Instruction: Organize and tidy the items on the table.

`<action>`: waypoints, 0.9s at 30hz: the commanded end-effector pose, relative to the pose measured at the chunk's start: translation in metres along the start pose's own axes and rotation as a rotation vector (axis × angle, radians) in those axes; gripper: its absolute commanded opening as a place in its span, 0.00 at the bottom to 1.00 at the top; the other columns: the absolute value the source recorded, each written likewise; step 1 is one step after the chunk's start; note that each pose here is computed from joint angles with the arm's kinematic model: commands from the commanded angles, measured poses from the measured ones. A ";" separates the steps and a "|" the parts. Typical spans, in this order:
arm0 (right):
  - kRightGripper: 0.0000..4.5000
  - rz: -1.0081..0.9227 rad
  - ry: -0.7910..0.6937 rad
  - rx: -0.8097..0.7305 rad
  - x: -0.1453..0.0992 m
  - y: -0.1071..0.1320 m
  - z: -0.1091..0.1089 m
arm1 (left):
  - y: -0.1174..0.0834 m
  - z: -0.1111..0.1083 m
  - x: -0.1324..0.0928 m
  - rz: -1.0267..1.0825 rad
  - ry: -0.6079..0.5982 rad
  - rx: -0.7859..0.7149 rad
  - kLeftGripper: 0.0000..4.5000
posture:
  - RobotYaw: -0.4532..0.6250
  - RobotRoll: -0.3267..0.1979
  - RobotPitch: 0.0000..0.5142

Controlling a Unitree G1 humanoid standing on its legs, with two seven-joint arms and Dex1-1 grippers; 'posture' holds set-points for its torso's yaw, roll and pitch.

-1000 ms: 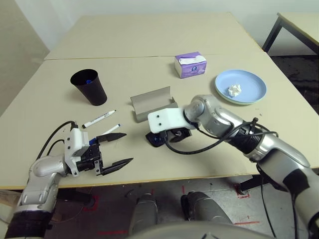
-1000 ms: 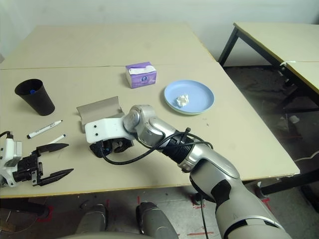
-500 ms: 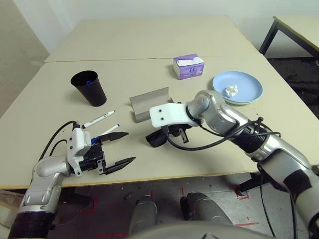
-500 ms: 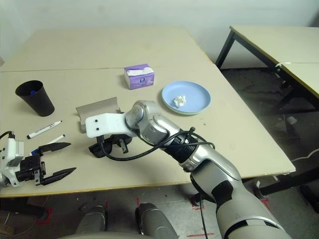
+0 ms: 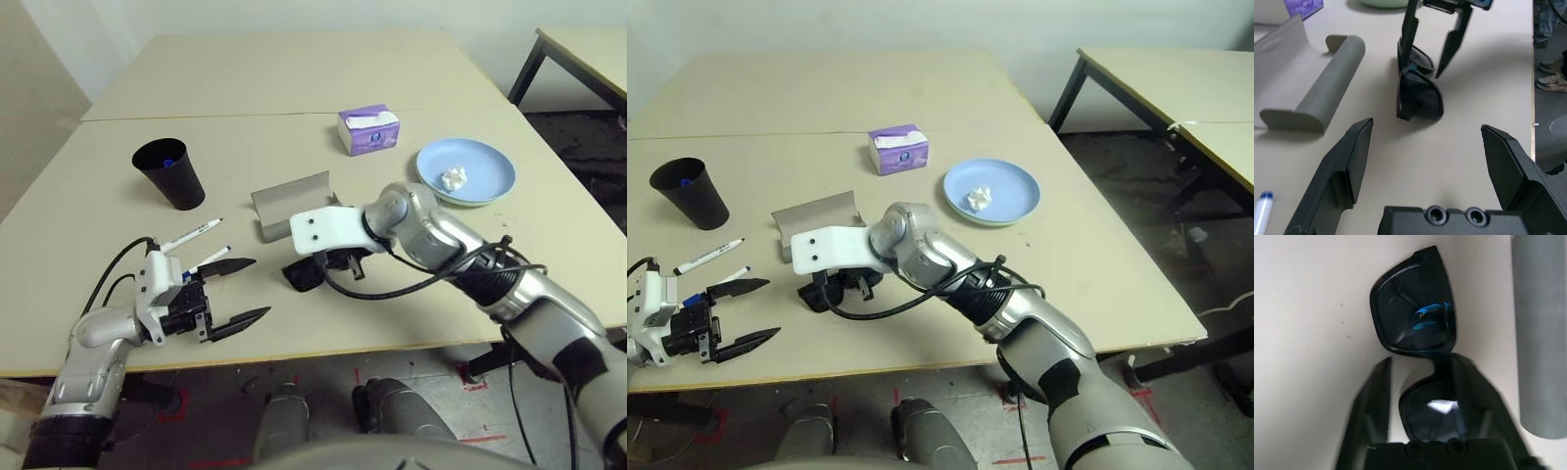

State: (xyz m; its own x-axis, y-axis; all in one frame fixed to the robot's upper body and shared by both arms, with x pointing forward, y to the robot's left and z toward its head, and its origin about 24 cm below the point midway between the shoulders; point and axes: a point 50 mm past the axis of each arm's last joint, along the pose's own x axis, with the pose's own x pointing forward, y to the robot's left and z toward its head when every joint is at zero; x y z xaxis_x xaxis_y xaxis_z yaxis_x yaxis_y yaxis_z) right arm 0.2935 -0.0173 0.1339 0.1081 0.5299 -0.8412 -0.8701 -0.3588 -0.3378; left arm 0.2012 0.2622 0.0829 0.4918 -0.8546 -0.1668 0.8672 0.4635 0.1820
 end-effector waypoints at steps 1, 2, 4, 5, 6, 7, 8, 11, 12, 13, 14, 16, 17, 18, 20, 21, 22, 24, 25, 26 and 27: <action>0.85 0.008 0.010 -0.008 0.003 0.003 -0.001 | -0.003 -0.001 0.003 -0.015 0.002 0.002 1.00 | 0.41 0.62 0.26; 0.93 0.008 0.009 -0.008 0.003 0.003 -0.001 | -0.003 -0.001 0.003 -0.016 0.003 0.002 1.00 | 0.41 0.62 0.26; 0.99 0.009 0.008 -0.009 0.003 0.003 -0.001 | -0.003 -0.001 0.003 -0.022 0.002 0.001 1.00 | 0.41 0.62 0.26; 0.99 0.010 0.008 -0.009 0.003 0.004 -0.001 | -0.004 -0.001 0.003 -0.027 0.002 0.000 1.00 | 0.40 0.62 0.26; 0.99 0.010 0.007 -0.009 0.004 0.004 0.000 | -0.004 -0.001 0.003 -0.030 0.003 0.000 1.00 | 0.40 0.62 0.26; 0.99 0.010 0.006 -0.010 0.004 0.004 0.000 | -0.004 -0.001 0.004 -0.032 0.003 -0.001 1.00 | 0.40 0.62 0.25; 0.99 0.010 0.005 -0.011 0.004 0.004 0.000 | -0.005 -0.001 0.004 -0.033 0.003 -0.002 1.00 | 0.40 0.62 0.25; 0.99 0.008 0.004 -0.015 0.004 0.004 0.001 | -0.005 -0.002 0.005 -0.035 0.002 -0.004 1.00 | 0.40 0.62 0.25; 0.99 0.005 0.012 -0.027 0.003 0.003 0.000 | -0.005 -0.002 0.005 -0.035 0.001 -0.005 1.00 | 0.40 0.62 0.25; 0.99 0.004 0.018 -0.036 0.003 0.002 0.000 | -0.005 -0.002 0.005 -0.035 0.001 -0.006 1.00 | 0.40 0.62 0.25; 0.99 0.002 0.024 -0.045 0.003 0.002 -0.001 | -0.006 -0.002 0.006 -0.036 0.000 -0.007 1.00 | 0.40 0.62 0.25; 0.99 -0.003 0.026 -0.054 0.002 -0.001 -0.001 | -0.006 -0.002 0.007 -0.037 0.000 -0.008 1.00 | 0.41 0.62 0.25; 0.99 -0.005 0.025 -0.057 0.002 -0.002 0.000 | -0.007 -0.002 0.007 -0.037 -0.001 -0.010 1.00 | 0.41 0.62 0.25; 0.99 -0.007 0.024 -0.058 0.002 -0.003 0.000 | -0.007 -0.003 0.007 -0.038 -0.001 -0.011 1.00 | 0.41 0.62 0.25; 0.99 -0.011 0.021 -0.061 0.002 -0.005 0.001 | -0.009 -0.003 0.008 -0.039 -0.001 -0.015 1.00 | 0.41 0.62 0.25; 0.99 -0.013 0.020 -0.061 0.002 -0.006 0.002 | -0.009 -0.003 0.009 -0.039 -0.001 -0.017 1.00 | 0.41 0.62 0.25; 0.99 -0.013 0.019 -0.061 0.002 -0.006 0.002 | -0.010 -0.004 0.009 -0.040 -0.001 -0.018 1.00 | 0.41 0.62 0.25; 0.99 -0.010 0.017 -0.062 0.003 -0.006 0.003 | -0.011 -0.005 0.009 -0.039 -0.001 -0.022 1.00 | 0.41 0.62 0.25; 0.99 -0.008 0.016 -0.062 0.003 -0.006 0.003 | -0.012 -0.005 0.009 -0.039 -0.001 -0.024 1.00 | 0.41 0.62 0.25; 0.99 -0.007 0.015 -0.062 0.003 -0.005 0.003 | -0.013 -0.006 0.009 -0.039 -0.001 -0.027 1.00 | 0.41 0.62 0.25; 0.99 -0.006 0.014 -0.062 0.003 -0.005 0.004 | -0.013 -0.006 0.009 -0.038 0.000 -0.029 1.00 | 0.41 0.62 0.25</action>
State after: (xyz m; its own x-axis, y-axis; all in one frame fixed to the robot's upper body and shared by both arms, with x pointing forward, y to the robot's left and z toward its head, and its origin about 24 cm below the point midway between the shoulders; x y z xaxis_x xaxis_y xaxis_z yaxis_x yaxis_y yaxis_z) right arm 0.2968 -0.0126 0.1328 0.1190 0.5204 -0.8456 -0.8437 -0.3959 -0.3624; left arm 0.1974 0.2520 0.0758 0.4670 -0.8691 -0.1629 0.8820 0.4449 0.1551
